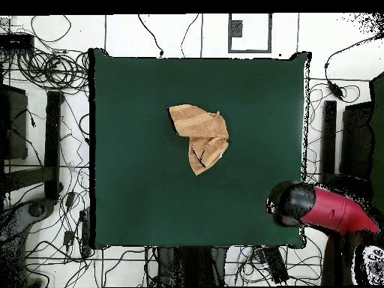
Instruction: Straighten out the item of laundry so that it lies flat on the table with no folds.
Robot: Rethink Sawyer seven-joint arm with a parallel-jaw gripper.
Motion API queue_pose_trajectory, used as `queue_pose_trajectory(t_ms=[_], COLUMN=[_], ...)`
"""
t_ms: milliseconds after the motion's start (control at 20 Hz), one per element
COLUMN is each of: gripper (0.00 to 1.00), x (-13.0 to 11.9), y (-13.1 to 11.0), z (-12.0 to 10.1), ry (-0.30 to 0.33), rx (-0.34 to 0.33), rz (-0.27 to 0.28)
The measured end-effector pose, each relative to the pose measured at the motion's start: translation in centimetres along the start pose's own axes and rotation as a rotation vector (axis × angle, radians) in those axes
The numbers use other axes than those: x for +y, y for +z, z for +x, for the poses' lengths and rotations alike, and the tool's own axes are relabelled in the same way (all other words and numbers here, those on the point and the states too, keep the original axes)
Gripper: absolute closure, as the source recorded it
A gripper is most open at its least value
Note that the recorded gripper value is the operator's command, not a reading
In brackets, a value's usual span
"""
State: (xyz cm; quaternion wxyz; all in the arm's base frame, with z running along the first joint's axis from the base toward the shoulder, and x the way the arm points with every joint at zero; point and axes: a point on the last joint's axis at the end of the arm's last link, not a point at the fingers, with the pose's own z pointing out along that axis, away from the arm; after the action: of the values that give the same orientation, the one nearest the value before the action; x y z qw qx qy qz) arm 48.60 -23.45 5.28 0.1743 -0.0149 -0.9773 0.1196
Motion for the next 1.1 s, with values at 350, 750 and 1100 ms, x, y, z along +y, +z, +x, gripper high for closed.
queue_pose_trajectory(t_ms=[350,750,1100], gripper=[0.00,0.00,0.00], x=[-3.9,-6.6,-7.1], y=[1.8,3.8,5.3], z=[3.3,5.8,3.4], ry=[0.132,0.192,0.128], rx=[0.204,0.337,0.143], rz=[-0.142,-0.218,-0.113])
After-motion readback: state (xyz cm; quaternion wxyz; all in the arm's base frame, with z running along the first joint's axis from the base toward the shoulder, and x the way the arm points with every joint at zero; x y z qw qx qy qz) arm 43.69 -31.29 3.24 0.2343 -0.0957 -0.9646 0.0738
